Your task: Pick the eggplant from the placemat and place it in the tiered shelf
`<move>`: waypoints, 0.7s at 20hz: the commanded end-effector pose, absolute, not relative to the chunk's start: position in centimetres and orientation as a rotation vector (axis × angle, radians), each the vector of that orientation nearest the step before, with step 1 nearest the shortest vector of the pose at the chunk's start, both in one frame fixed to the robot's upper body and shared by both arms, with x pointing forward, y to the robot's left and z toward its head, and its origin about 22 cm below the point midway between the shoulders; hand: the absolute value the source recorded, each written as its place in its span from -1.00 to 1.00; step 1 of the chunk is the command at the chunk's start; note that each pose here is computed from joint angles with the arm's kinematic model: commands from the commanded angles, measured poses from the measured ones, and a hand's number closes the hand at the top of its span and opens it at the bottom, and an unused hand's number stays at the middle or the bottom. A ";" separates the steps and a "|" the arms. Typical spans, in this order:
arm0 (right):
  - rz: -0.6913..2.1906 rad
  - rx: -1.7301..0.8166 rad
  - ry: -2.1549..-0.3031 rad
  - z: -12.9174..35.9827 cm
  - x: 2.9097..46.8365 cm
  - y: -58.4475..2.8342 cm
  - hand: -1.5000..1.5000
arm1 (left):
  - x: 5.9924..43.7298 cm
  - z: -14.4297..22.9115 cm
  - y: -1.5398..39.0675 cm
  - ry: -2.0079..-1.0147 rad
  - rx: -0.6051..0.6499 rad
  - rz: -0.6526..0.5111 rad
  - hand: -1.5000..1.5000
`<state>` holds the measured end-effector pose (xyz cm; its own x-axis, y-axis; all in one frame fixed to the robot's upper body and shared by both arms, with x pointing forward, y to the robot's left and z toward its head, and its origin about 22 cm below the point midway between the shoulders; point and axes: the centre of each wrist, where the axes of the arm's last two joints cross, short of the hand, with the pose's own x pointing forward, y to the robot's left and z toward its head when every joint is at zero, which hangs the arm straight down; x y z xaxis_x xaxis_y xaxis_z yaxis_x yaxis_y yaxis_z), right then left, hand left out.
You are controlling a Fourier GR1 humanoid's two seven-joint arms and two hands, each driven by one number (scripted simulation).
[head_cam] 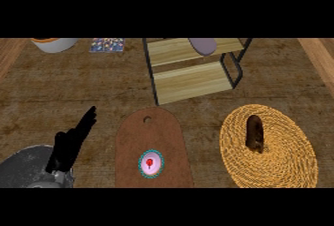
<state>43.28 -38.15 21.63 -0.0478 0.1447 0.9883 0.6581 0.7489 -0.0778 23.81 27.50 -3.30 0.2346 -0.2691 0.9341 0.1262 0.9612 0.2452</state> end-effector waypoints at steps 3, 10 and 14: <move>-0.406 -0.690 -1.622 20.7 38.2 -45.3 -1.00 | 22.1 -3.3 28.8 -1.301 0.125 -0.291 0.00; -0.304 -0.664 -1.645 21.2 34.2 -48.6 -1.00 | 23.7 -2.7 25.7 -1.320 0.115 -0.292 0.00; -0.237 -0.691 -1.614 21.4 32.7 -49.3 -1.00 | 24.7 -2.8 26.1 -1.325 0.140 -0.289 0.00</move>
